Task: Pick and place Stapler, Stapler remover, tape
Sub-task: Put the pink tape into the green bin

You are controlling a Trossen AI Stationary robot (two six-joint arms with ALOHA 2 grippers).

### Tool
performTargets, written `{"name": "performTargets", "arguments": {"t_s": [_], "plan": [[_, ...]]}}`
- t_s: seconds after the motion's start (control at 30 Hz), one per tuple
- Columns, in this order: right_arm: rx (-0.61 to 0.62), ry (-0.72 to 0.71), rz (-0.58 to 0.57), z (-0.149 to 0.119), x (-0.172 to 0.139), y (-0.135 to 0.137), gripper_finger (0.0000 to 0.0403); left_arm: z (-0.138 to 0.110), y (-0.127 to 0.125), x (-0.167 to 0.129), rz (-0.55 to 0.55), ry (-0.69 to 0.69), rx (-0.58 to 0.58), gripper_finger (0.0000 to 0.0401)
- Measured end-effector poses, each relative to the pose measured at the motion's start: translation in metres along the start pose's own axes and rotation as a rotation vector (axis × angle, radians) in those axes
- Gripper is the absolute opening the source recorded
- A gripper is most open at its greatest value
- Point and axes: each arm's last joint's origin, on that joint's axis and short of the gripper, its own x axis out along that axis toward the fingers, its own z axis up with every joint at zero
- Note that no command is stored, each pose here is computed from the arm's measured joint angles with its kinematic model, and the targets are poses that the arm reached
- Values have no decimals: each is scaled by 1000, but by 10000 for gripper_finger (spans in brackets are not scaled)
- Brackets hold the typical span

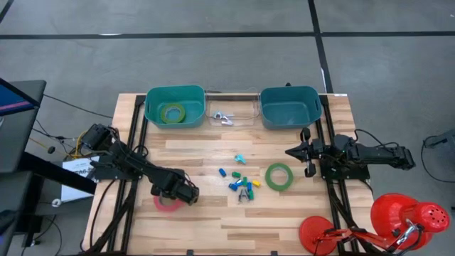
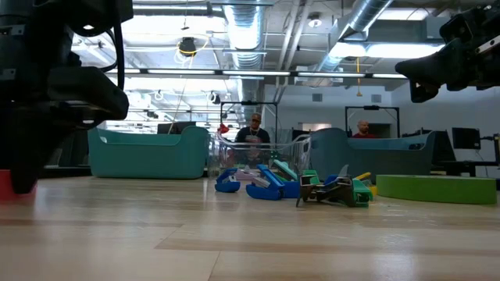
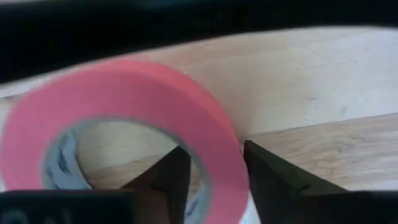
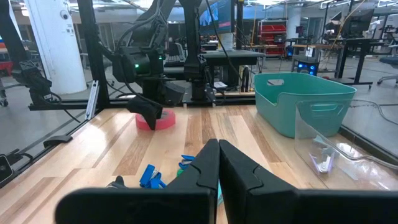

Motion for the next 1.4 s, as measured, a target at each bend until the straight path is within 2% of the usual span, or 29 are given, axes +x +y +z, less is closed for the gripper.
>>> {"name": "performTargets", "arguments": {"t_s": [0.23, 0.53, 0.83, 1.2, 1.4], "plan": [[0, 0, 0, 0, 0, 0, 0, 0, 0, -4, -21, 7, 5, 84], [0, 0, 0, 0, 0, 0, 0, 6, 4, -34, -175, -69, 17, 86], [0, 0, 0, 0, 0, 0, 0, 35, 8, -69, -343, -337, 113, 81], [0, 0, 0, 0, 0, 0, 0, 79, 11, -92, -357, -603, 175, 82], [0, 0, 0, 0, 0, 0, 0, 103, 7, -98, -360, -680, 213, 84]]}}
